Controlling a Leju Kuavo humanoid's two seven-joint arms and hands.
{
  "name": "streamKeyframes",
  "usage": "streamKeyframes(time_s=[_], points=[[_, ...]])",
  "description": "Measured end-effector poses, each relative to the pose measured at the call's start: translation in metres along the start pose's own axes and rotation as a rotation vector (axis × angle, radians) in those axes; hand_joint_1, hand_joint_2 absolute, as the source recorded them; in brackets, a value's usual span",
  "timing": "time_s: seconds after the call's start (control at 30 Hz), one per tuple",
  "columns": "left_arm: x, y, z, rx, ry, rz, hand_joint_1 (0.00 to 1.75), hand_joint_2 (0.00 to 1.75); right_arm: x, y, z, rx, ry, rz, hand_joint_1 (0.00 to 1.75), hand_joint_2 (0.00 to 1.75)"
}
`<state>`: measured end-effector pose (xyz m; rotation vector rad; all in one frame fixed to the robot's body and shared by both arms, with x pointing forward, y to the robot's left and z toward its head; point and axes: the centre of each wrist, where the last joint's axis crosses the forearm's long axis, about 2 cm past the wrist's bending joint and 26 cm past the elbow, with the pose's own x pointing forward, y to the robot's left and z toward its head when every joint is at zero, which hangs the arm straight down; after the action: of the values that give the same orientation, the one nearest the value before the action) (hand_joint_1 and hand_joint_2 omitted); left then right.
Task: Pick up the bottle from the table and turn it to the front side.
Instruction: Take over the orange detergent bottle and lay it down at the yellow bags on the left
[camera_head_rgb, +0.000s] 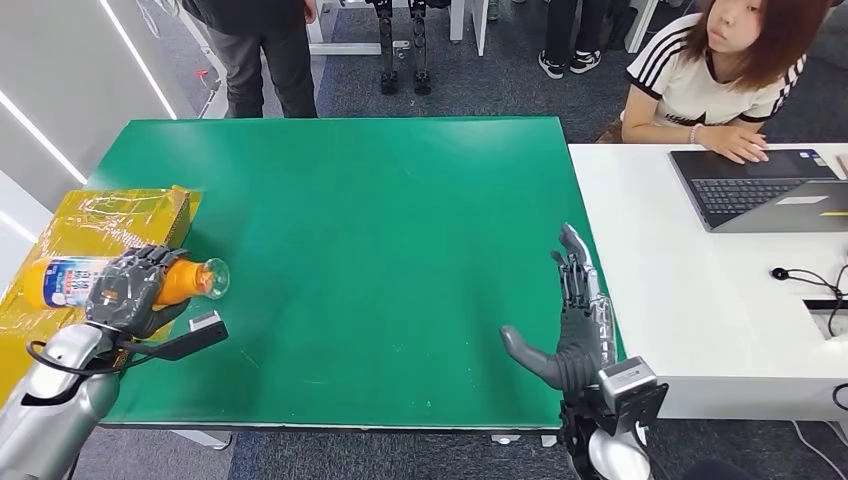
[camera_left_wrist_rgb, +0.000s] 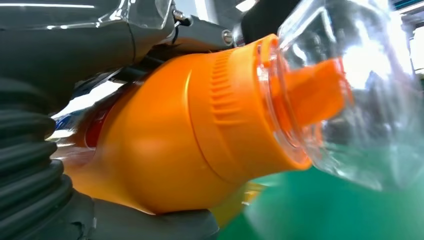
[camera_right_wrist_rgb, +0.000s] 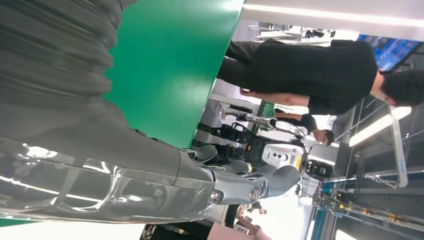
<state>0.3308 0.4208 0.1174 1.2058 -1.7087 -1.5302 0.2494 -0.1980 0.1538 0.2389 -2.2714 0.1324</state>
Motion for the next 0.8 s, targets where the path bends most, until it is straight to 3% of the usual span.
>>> streamKeyframes(time_s=[0.2,0.4,0.53,0.67,0.8], points=[[0.021,-0.023,0.002,-0.028,0.014,0.049,1.75,1.75,0.000,0.006,-0.003,0.029,0.005,-0.003,0.00,1.75],[0.026,-0.036,0.004,-0.082,0.048,0.054,1.71,1.75,0.000,0.008,-0.003,0.041,0.016,0.007,0.00,1.75],[0.021,-0.050,0.009,-0.135,0.087,0.028,1.36,1.75,0.002,0.008,-0.004,0.054,0.025,0.025,0.00,1.75],[0.020,-0.058,0.009,-0.177,0.108,0.020,0.00,1.75,0.003,0.009,-0.005,0.066,0.026,0.031,0.00,1.75],[0.021,-0.061,0.006,-0.190,0.120,0.002,0.00,1.75,0.003,0.010,-0.005,0.074,0.028,0.032,0.00,1.75]])
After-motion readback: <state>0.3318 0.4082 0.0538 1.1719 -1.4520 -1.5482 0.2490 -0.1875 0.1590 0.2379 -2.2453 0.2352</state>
